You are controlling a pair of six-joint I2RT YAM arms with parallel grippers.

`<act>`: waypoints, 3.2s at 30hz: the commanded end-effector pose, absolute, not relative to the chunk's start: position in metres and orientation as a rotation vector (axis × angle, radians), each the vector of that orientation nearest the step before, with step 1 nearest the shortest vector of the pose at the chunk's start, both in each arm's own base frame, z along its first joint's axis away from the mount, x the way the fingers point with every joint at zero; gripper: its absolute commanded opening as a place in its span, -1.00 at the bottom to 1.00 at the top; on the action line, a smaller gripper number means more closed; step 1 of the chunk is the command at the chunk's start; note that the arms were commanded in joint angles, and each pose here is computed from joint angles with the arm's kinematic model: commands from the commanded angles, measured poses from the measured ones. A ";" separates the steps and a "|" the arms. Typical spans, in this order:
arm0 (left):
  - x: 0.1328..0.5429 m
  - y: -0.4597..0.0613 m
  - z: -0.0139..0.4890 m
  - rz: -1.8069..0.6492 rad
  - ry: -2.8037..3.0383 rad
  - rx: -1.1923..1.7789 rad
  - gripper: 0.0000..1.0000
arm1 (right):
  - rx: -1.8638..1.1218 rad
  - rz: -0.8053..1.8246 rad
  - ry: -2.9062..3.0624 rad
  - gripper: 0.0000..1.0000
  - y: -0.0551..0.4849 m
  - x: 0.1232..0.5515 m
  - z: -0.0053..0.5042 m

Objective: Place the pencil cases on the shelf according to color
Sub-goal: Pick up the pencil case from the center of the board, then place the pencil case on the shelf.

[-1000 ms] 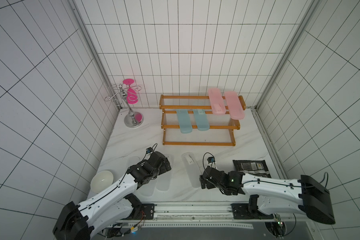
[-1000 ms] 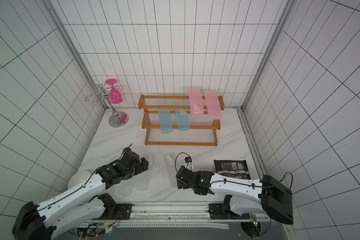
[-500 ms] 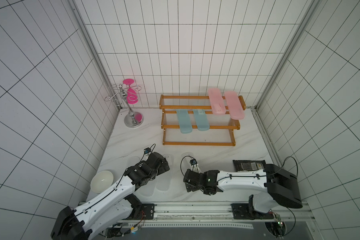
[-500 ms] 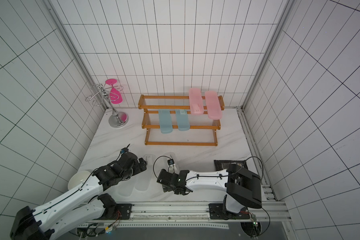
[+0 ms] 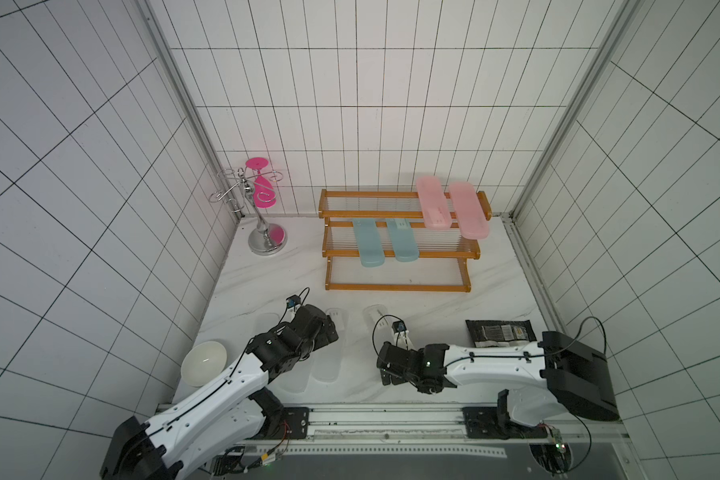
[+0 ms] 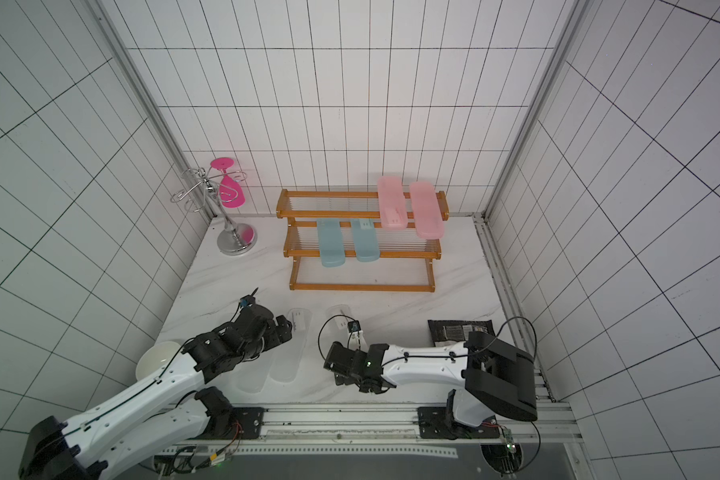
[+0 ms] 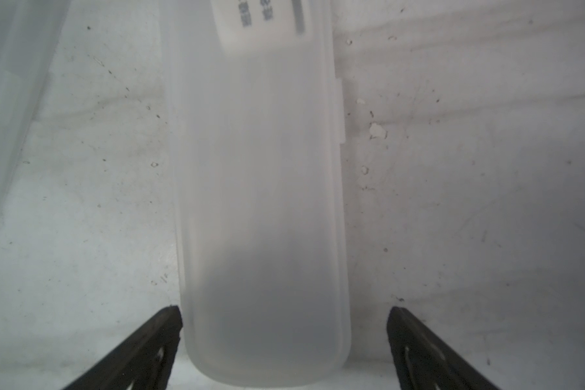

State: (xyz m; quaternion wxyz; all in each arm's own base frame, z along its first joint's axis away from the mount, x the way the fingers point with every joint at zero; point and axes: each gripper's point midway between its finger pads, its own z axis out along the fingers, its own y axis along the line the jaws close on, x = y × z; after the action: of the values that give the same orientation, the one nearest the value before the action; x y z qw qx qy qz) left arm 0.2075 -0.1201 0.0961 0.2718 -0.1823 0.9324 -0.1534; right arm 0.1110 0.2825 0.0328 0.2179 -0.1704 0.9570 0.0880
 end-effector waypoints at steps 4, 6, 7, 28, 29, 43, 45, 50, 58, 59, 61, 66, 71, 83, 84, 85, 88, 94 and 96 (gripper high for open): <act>0.208 -0.124 0.100 -0.437 2.513 -0.474 0.96 | -0.491 0.207 2.659 0.98 0.283 0.110 0.025; 0.208 -0.123 0.101 -0.438 2.512 -0.473 0.96 | -0.498 0.197 2.664 0.99 0.284 0.109 0.023; 0.208 -0.123 0.102 -0.439 2.510 -0.474 0.96 | -0.501 0.191 2.666 0.98 0.284 0.109 0.021; 0.208 -0.118 0.111 -0.437 2.473 -0.472 0.95 | -0.470 0.164 2.598 0.38 0.282 0.113 0.032; 0.209 -0.118 0.113 -0.439 2.468 -0.470 0.96 | -0.462 0.159 2.582 0.31 0.280 0.114 0.036; 0.227 -0.152 0.136 -0.501 2.461 -0.385 0.96 | -0.204 0.189 2.381 0.23 0.183 0.132 0.109; 0.227 -0.158 0.134 -0.511 2.461 -0.378 0.96 | -0.178 0.209 2.379 0.25 0.170 0.133 0.113; 0.227 -0.167 0.129 -0.526 2.473 -0.367 0.96 | -0.139 0.259 2.410 0.32 0.151 0.139 0.114; 0.225 -0.166 0.120 -0.506 2.493 -0.351 0.96 | -0.065 0.288 2.466 0.36 0.135 0.160 0.112; 0.225 -0.166 0.120 -0.505 2.492 -0.352 0.95 | -0.048 0.297 2.476 0.36 0.136 0.162 0.112; 0.224 -0.165 0.118 -0.502 2.495 -0.355 0.96 | -0.062 0.297 2.494 0.36 0.139 0.167 0.109; 0.221 -0.162 0.115 -0.503 2.497 -0.358 0.96 | -0.078 0.295 2.536 0.33 0.146 0.183 0.104; 0.219 -0.161 0.108 -0.498 2.511 -0.355 0.96 | -0.047 0.307 2.535 0.30 0.146 0.206 0.106; 0.217 -0.162 0.092 -0.480 2.541 -0.348 0.96 | 0.026 0.218 2.478 0.17 0.129 0.255 0.108; 0.218 -0.163 0.091 -0.477 2.545 -0.347 0.96 | 0.029 0.209 2.472 0.16 0.128 0.259 0.108; 0.218 -0.163 0.089 -0.470 2.552 -0.345 0.96 | 0.030 0.199 2.463 0.16 0.127 0.262 0.108; 0.220 -0.165 0.084 -0.457 2.563 -0.335 0.96 | 0.037 0.165 2.437 0.14 0.124 0.271 0.109; 0.223 -0.169 0.073 -0.425 2.589 -0.311 0.96 | 0.046 0.142 2.357 0.13 0.123 0.286 0.111; 0.224 -0.171 0.070 -0.419 2.600 -0.303 0.96 | 0.051 0.131 2.338 0.13 0.122 0.290 0.111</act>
State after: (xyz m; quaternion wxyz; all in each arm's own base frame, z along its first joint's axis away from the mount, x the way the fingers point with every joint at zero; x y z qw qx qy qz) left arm 0.2203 -0.1649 0.0702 0.2389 -0.1221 0.9521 -0.1466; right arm 0.2675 0.1229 0.0912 0.3357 0.0101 0.9402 0.0562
